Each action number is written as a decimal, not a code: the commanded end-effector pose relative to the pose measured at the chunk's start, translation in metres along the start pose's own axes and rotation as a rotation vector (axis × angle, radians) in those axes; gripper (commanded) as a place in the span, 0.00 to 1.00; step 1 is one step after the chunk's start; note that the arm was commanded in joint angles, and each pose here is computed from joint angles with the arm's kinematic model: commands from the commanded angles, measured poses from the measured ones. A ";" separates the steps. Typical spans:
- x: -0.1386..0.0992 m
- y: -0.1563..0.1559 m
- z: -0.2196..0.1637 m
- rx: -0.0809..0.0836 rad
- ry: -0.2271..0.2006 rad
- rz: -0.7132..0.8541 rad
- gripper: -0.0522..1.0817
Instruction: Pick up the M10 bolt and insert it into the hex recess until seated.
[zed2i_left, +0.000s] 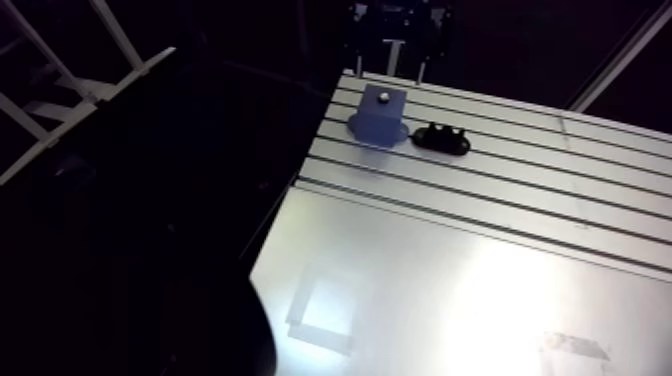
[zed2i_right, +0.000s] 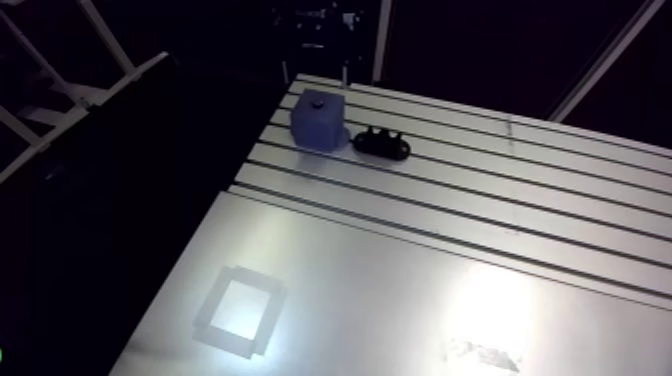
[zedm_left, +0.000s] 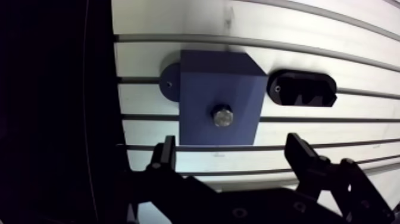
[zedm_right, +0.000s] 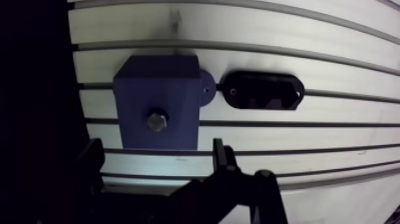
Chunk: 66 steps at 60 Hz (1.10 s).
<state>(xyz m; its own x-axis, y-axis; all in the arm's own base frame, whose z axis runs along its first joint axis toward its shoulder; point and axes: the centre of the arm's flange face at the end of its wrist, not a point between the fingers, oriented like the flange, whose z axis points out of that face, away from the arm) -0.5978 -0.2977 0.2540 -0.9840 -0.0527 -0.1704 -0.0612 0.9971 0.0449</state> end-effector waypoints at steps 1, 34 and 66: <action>-0.001 0.000 -0.001 -0.001 0.001 0.002 0.05; -0.003 0.000 -0.001 -0.029 0.047 0.008 0.24; -0.008 -0.008 0.005 -0.042 0.072 -0.010 0.48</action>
<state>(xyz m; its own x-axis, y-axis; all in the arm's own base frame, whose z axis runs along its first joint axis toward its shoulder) -0.5953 -0.2983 0.2518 -0.9935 -0.0545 -0.0997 -0.0629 0.9945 0.0837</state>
